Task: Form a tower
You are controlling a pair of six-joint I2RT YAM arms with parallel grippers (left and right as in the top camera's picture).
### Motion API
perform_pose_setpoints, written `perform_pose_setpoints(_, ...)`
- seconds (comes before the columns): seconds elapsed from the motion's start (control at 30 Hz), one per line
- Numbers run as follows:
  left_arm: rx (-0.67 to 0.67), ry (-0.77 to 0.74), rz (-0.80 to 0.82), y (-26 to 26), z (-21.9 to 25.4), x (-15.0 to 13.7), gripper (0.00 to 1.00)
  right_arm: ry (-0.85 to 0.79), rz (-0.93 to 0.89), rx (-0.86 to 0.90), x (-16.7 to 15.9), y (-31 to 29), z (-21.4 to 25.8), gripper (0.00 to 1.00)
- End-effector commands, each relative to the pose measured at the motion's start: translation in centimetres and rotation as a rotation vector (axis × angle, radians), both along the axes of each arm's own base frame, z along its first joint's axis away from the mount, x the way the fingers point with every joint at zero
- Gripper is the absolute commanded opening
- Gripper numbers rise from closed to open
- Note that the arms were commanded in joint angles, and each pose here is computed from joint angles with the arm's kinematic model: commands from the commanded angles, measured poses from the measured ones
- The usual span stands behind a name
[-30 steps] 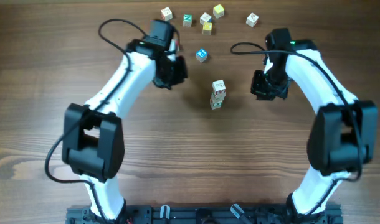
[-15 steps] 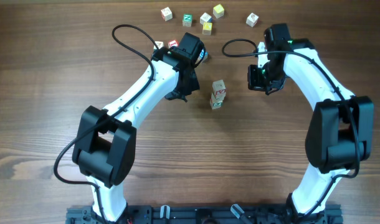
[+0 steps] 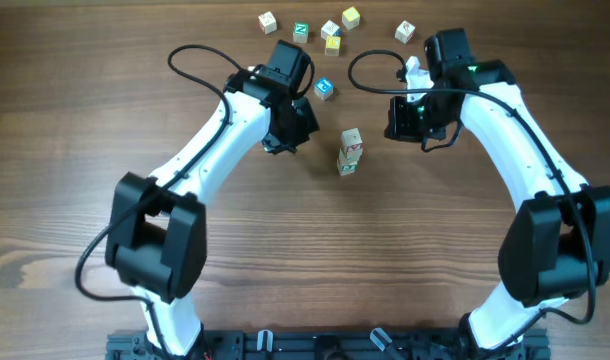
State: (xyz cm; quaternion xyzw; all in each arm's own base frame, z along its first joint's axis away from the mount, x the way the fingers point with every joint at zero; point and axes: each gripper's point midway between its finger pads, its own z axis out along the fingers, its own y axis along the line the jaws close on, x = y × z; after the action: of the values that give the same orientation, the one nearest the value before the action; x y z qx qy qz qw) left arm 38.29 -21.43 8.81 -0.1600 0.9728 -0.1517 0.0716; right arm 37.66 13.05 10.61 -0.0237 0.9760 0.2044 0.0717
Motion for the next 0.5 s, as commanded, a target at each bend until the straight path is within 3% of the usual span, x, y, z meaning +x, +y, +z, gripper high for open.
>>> perform_pose_setpoints(0.0, -0.078, -0.052, -0.004, -0.8, 3.5, -0.4, 0.04, 0.007, -0.007, 0.039, -0.6, 0.6, 1.7, 0.05)
perform_pose_setpoints(0.13, -0.125, 0.002, 0.035, -1.4, 3.6, -1.1, 0.04, -0.041, 0.044, 0.007, -0.1, 1.5, 1.3, 0.05)
perform_pose_setpoints(0.47, -0.032, -0.001, 0.077, 0.4, 3.0, -1.2, 0.04, -0.049, 0.041, -0.057, 0.6, 1.1, 0.0, 0.05)
